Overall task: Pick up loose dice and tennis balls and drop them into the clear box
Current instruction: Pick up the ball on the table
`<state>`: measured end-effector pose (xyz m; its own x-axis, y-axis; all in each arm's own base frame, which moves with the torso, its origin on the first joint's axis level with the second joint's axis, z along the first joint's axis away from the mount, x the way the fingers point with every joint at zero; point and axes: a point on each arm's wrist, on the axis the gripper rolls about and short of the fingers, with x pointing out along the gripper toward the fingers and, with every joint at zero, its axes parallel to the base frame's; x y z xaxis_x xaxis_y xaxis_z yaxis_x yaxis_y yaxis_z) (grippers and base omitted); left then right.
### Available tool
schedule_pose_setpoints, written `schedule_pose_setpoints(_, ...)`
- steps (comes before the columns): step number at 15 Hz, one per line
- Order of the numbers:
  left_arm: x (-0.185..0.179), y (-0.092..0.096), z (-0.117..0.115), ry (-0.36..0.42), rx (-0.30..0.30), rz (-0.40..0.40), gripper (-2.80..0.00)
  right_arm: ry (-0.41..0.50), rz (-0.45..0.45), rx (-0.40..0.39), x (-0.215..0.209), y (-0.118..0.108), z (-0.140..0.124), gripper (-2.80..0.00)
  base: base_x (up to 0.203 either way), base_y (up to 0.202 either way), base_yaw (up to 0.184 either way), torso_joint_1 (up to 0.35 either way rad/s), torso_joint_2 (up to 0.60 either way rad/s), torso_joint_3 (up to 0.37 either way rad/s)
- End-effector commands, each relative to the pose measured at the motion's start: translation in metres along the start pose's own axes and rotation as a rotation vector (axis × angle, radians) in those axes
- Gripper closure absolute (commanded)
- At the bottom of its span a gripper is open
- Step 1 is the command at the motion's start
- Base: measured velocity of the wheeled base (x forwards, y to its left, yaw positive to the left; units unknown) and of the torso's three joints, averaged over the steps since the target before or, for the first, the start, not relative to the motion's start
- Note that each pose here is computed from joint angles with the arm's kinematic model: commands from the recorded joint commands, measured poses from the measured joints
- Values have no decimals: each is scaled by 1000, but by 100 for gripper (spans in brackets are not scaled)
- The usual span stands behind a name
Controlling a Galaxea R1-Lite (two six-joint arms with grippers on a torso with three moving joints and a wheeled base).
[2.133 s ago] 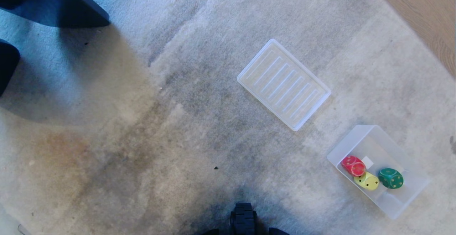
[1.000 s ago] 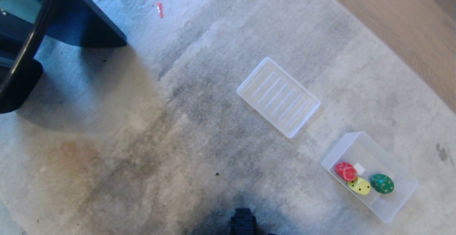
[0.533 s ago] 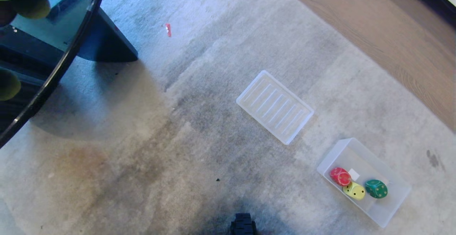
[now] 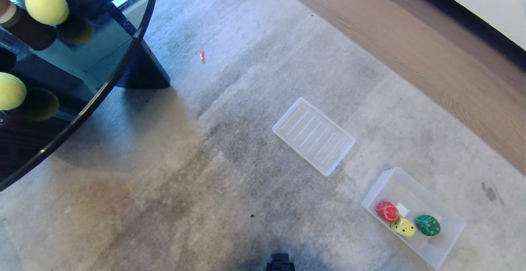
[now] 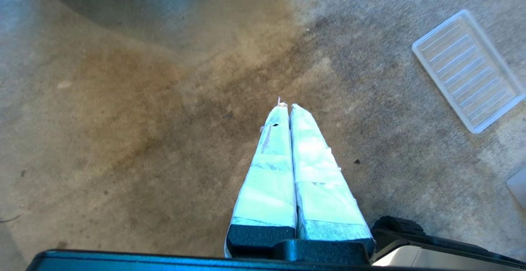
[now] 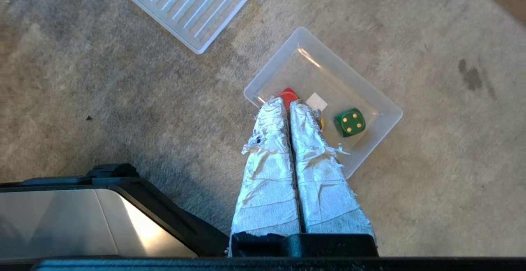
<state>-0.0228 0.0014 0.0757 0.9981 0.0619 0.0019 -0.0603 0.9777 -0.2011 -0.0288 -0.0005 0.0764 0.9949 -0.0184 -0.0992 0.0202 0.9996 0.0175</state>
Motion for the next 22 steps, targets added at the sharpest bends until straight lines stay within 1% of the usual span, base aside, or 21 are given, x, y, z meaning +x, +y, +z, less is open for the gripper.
schedule_pose_setpoints(1,0,0,0,-1,-2,1,0,3,0,0,0,0,0,0,0,0,0,2,-6,195)
schedule_pose_setpoints(22,0,0,0,-2,-14,2,0,2,0,3,0,0,0,0,0,0,0,2,1,201)
